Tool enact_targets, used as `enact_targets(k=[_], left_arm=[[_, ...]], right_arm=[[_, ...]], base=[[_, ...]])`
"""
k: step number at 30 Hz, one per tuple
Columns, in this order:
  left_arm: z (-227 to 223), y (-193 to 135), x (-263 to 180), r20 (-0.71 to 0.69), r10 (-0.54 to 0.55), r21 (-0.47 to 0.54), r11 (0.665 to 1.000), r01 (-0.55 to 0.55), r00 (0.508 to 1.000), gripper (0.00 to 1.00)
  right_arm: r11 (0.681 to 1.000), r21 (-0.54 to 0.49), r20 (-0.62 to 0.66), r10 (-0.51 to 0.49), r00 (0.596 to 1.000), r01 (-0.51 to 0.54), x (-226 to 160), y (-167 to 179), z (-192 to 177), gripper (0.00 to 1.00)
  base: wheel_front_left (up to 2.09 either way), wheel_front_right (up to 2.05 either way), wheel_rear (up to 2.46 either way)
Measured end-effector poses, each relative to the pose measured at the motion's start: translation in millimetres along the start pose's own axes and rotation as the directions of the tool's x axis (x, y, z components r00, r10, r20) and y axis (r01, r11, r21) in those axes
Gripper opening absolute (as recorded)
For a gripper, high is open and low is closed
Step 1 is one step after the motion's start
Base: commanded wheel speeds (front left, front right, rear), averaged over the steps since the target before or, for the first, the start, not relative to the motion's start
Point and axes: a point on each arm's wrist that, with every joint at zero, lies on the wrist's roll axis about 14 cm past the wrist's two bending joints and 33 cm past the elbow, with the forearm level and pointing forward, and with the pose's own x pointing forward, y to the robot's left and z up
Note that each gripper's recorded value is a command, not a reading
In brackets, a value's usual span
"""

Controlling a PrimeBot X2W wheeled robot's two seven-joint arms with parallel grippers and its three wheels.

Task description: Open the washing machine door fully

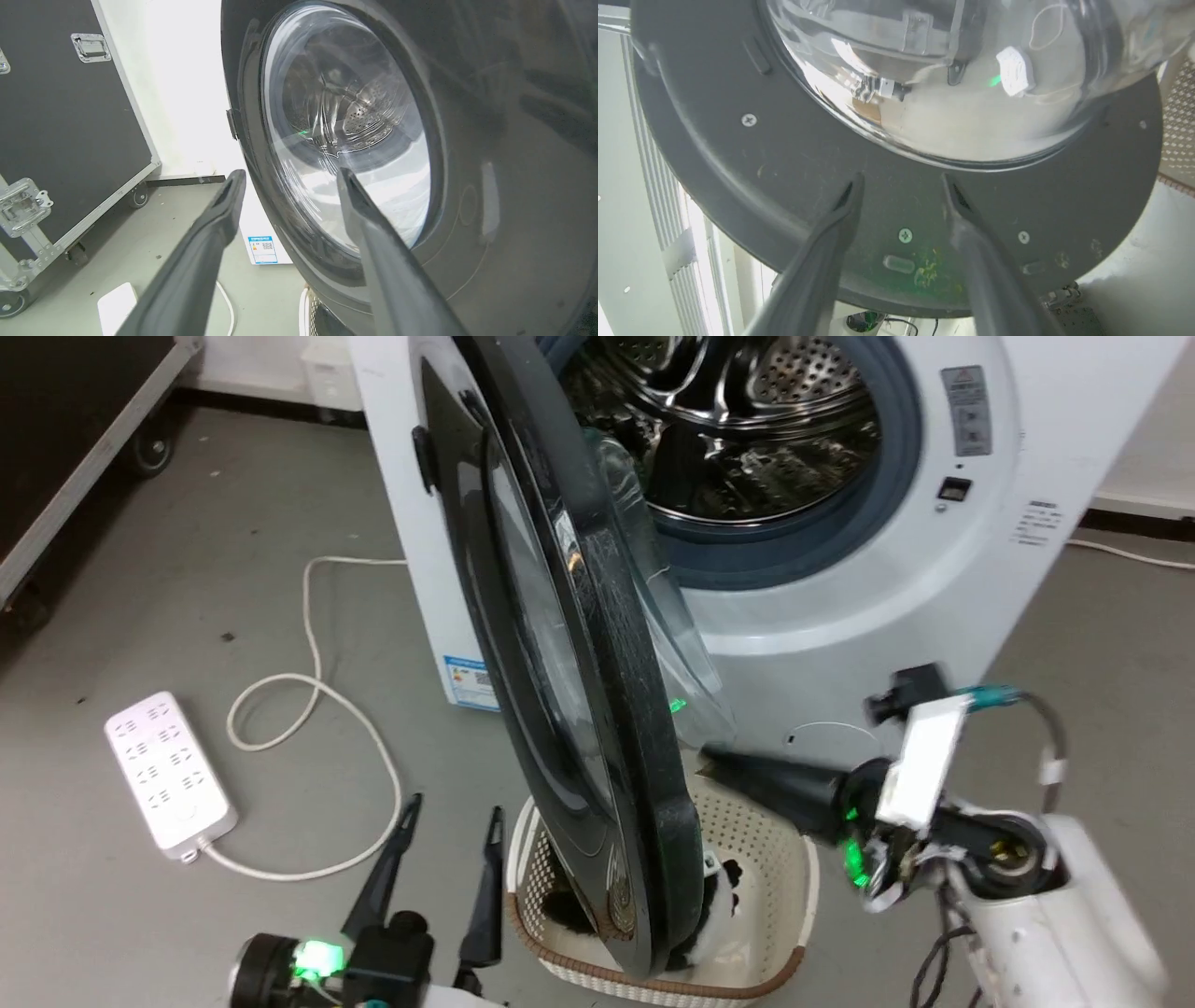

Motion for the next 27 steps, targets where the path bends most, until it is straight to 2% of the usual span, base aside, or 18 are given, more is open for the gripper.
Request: enact_targets(k=[2,4,5,7,9,12,15,16,17,19,22,23,25,27], left_arm=[[2.5,1.4,2.3,0.009,0.004,-0.005,1.000,-0.004,1.000,1.00],[7.9,2.5,5.6,0.027,0.008,-0.011,1.000,-0.008,1.000,1.00],[10.6,2.6,7.4,0.036,0.011,-0.016,1.000,-0.010,0.999,1.00],[14.4,2.8,11.2,0.050,0.014,-0.020,1.000,-0.013,0.999,1.00],[16.9,2.0,14.7,0.060,0.012,-0.023,1.000,-0.011,0.998,1.00],[20.0,-0.5,18.6,0.072,0.003,-0.026,1.000,-0.001,0.997,1.00],[24.2,-1.4,22.0,0.088,-0.005,-0.027,1.000,0.008,0.996,1.00],[24.4,-2.9,21.9,0.088,-0.009,-0.029,1.000,0.012,0.996,1.00],[25.1,-4.1,22.3,0.091,-0.013,-0.031,0.999,0.016,0.996,1.00],[26.2,-6.6,22.4,0.094,-0.022,-0.033,0.999,0.026,0.995,1.00],[27.2,-10.2,21.4,0.097,-0.034,-0.039,0.999,0.038,0.995,1.00],[28.4,-10.9,21.4,0.101,-0.037,-0.040,0.998,0.041,0.994,1.00],[27.2,-12.3,20.1,0.097,-0.040,-0.044,0.998,0.044,0.995,1.00],[22.7,-15.6,17.1,0.081,-0.050,-0.050,0.997,0.054,0.995,1.00]], right_arm=[[0.998,-0.068,0.131,-0.009,0.991,0.018,-14.7,6.9,22.5,1.00],[0.981,-0.179,0.304,-0.020,0.952,0.077,-39.0,18.0,53.4,1.00],[0.959,-0.254,0.389,-0.019,0.921,0.127,-53.7,26.6,67.6,1.00],[0.885,-0.392,0.530,-0.005,0.848,0.251,-83.0,43.0,87.4,1.00],[0.778,-0.495,0.639,0.024,0.769,0.387,-111.7,54.7,96.9,1.00],[0.590,-0.572,0.740,0.073,0.668,0.570,-148.3,58.2,96.5,1.00],[0.347,-0.591,0.799,0.127,0.588,0.728,-182.3,55.0,92.1,1.00],[0.296,-0.578,0.814,0.148,0.561,0.761,-192.2,54.0,89.8,1.00],[0.262,-0.559,0.829,0.167,0.534,0.787,-201.6,52.4,86.6,1.00],[0.203,-0.517,0.855,0.184,0.486,0.832,-217.9,45.7,78.7,1.00],[0.167,-0.408,0.906,0.194,0.376,0.898,-245.1,34.0,67.1,1.00],[0.150,-0.379,0.918,0.187,0.350,0.913,-250.2,29.2,61.7,1.00],[0.153,-0.338,0.936,0.159,0.314,0.929,-252.1,16.7,47.9,1.00],[0.161,-0.323,0.944,0.123,0.306,0.932,-246.0,4.3,33.7,1.00]], base=[[0.00,0.00,0.00],[0.00,0.00,0.00],[0.00,0.00,0.00],[0.00,0.00,0.00],[0.00,0.00,0.00],[0.00,0.00,0.00],[0.00,0.00,0.00],[0.00,0.00,0.00],[0.00,0.00,0.00],[0.00,0.00,0.00],[0.00,0.00,0.00],[0.00,0.00,0.00],[0.00,0.00,0.00],[0.00,0.00,0.00]])
